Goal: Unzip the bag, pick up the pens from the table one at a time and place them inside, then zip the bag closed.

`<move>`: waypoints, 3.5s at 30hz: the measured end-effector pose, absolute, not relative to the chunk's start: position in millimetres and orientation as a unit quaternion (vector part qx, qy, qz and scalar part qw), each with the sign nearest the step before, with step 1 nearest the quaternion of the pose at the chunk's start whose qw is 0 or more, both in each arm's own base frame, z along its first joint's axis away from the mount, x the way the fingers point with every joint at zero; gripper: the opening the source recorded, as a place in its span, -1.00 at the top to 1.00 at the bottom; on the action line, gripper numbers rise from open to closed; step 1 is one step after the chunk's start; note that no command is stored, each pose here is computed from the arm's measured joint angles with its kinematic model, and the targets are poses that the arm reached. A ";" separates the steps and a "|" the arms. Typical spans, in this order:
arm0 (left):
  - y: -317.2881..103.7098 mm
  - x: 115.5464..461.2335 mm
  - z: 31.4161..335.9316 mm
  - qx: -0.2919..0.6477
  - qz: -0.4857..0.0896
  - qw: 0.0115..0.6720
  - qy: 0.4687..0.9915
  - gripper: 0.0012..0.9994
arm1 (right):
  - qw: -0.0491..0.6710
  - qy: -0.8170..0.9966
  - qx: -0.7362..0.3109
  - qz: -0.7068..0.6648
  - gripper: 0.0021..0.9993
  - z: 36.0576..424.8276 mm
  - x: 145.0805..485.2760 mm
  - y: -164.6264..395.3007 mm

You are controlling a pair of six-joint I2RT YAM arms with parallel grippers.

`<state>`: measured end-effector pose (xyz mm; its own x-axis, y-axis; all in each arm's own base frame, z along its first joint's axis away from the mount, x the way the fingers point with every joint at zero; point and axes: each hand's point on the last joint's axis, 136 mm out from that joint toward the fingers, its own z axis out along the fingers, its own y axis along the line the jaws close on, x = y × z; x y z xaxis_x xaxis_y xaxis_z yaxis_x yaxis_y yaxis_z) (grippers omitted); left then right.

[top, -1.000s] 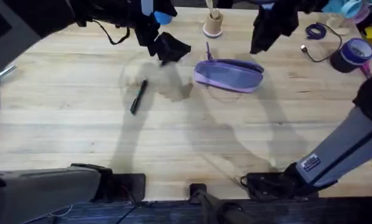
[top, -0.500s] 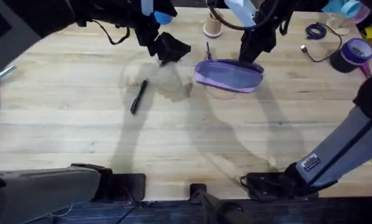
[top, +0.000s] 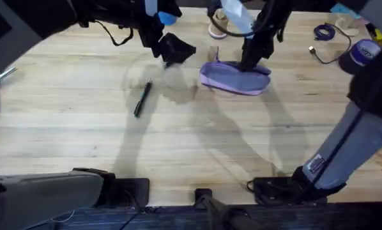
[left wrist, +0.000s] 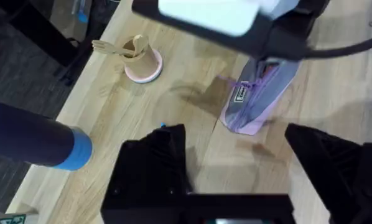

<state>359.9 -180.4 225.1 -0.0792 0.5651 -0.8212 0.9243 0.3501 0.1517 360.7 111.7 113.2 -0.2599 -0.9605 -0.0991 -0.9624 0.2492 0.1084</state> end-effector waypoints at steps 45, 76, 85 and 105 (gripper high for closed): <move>-180.4 359.9 225.1 0.529 -0.212 0.424 0.703 -0.99 | -0.003 0.800 -0.595 0.079 -0.99 97.1 364.3 114.2; -85.3 311.1 141.8 0.307 -0.068 0.156 0.937 -0.99 | 0.190 0.910 -0.369 -0.014 -0.99 269.1 322.8 52.7; -76.1 297.5 136.6 0.266 -0.057 0.120 0.955 -0.99 | 0.206 0.919 -0.334 -0.020 -0.99 279.6 319.0 36.8; -66.1 300.4 133.7 0.257 -0.028 0.116 0.959 -0.99 | 0.212 0.916 -0.340 0.022 -0.99 280.2 315.2 51.0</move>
